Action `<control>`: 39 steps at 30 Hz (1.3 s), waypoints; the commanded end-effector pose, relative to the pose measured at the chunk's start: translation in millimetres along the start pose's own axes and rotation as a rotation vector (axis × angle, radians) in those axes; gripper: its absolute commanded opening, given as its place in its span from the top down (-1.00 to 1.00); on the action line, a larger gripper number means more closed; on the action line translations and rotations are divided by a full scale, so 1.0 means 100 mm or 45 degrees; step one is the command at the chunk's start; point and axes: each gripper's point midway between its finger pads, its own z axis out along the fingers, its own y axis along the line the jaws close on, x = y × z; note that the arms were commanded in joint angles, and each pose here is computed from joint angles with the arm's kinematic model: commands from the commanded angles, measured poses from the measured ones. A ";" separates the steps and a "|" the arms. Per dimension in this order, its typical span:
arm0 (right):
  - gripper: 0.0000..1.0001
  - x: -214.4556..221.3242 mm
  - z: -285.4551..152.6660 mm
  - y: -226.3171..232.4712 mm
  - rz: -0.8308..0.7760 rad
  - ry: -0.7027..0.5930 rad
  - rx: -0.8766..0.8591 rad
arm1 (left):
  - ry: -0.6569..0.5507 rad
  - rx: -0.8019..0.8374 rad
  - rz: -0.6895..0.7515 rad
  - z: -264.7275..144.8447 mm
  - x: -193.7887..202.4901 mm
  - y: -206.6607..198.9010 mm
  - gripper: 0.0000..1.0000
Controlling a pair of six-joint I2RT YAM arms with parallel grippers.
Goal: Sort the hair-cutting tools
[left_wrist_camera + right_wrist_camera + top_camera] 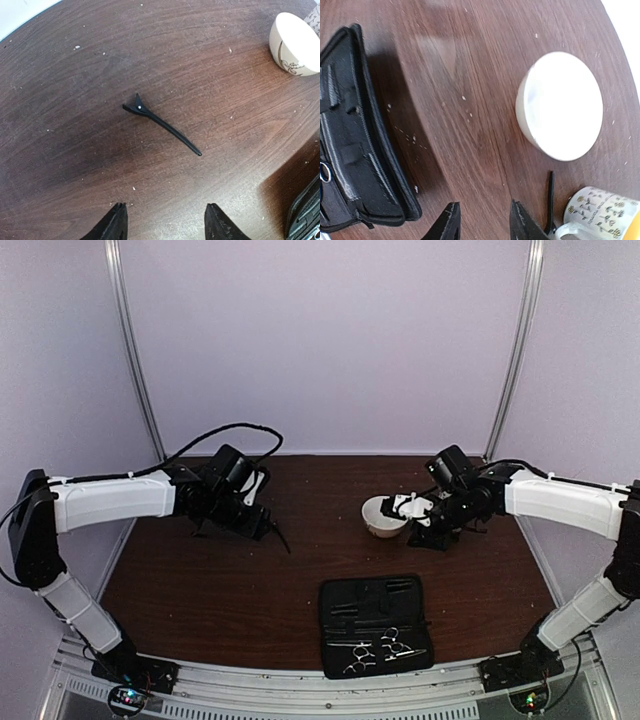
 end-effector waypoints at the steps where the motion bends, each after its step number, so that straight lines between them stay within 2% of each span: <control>1: 0.33 0.19 0.11 0.13 0.055 0.045 -0.090 | -0.049 -0.041 -0.006 -0.03 -0.06 0.05 -0.12; 8: 0.33 0.14 0.08 0.22 0.089 0.004 -0.143 | 0.055 -0.148 0.100 0.16 -0.15 0.21 0.02; 14: 0.34 0.12 0.08 0.33 0.081 -0.008 -0.203 | 0.093 -0.015 0.022 0.44 -0.41 0.34 -0.25; 20: 0.34 0.09 0.07 0.41 0.049 -0.013 -0.228 | 0.080 0.189 0.039 0.72 -0.69 0.18 -0.33; 24: 0.35 0.10 0.07 0.42 0.040 -0.007 -0.230 | 0.111 0.231 0.079 0.94 -0.77 0.12 -0.38; 32: 0.35 0.11 0.09 0.44 0.028 0.002 -0.238 | 0.217 0.235 0.079 1.31 -0.64 0.22 -0.38; 39: 0.35 0.13 0.12 0.47 0.020 0.019 -0.257 | 0.270 0.261 0.091 1.38 -0.47 0.20 -0.37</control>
